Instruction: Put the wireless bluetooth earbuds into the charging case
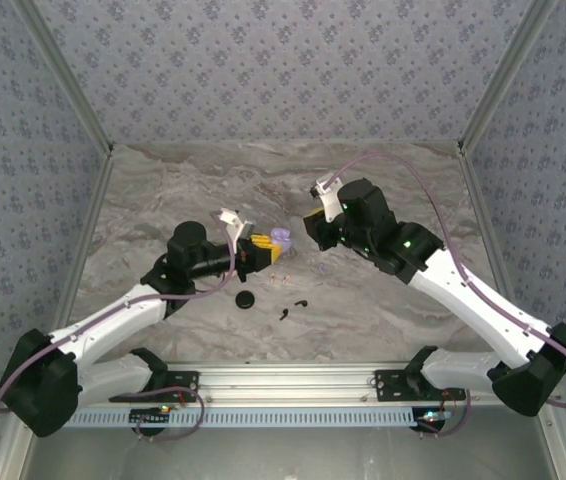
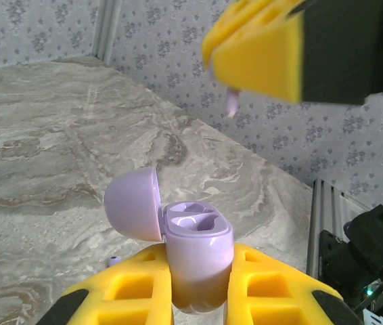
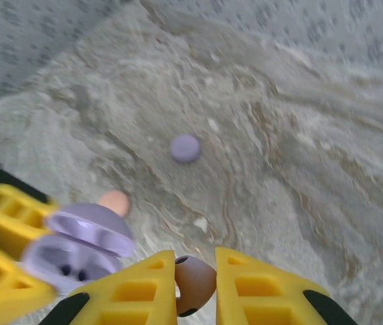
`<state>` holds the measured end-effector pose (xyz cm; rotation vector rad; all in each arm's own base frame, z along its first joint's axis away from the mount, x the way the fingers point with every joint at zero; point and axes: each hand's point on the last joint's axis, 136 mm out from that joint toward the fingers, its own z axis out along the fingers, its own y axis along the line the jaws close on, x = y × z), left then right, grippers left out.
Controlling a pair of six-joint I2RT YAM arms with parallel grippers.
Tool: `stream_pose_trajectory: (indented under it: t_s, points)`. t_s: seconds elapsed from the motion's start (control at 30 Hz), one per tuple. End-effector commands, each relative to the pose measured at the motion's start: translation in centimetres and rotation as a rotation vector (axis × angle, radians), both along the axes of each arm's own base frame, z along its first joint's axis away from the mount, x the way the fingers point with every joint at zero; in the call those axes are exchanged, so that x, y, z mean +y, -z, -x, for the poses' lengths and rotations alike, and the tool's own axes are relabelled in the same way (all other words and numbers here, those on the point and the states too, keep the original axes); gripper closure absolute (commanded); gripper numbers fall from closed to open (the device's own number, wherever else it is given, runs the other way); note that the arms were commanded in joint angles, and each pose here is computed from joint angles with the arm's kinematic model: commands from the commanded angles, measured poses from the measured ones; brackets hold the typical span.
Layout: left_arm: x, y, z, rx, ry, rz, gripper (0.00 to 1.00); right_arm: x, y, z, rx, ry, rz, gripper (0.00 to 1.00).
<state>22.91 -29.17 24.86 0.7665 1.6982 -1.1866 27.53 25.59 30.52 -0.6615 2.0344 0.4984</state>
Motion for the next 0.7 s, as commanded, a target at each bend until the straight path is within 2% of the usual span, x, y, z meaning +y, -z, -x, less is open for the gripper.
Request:
stream_pose_trajectory:
  t_s: [0.0, 0.2, 0.67]
  points:
    - [-0.8, -3.6, 0.6, -0.074, 0.065, 0.088, 1.0, 1.6, -3.8, 1.4, -0.104, -0.113, -0.037, 0.82]
    - [-0.8, -4.0, 1.0, -0.089, 0.089, 0.095, 1.0, 3.7, -5.3, 2.0, -0.157, -0.174, -0.005, 0.82]
    - [-0.7, -4.8, 1.4, -0.107, 0.1, 0.115, 1.0, 5.2, -2.2, 2.5, -0.109, -0.245, 0.066, 0.81]
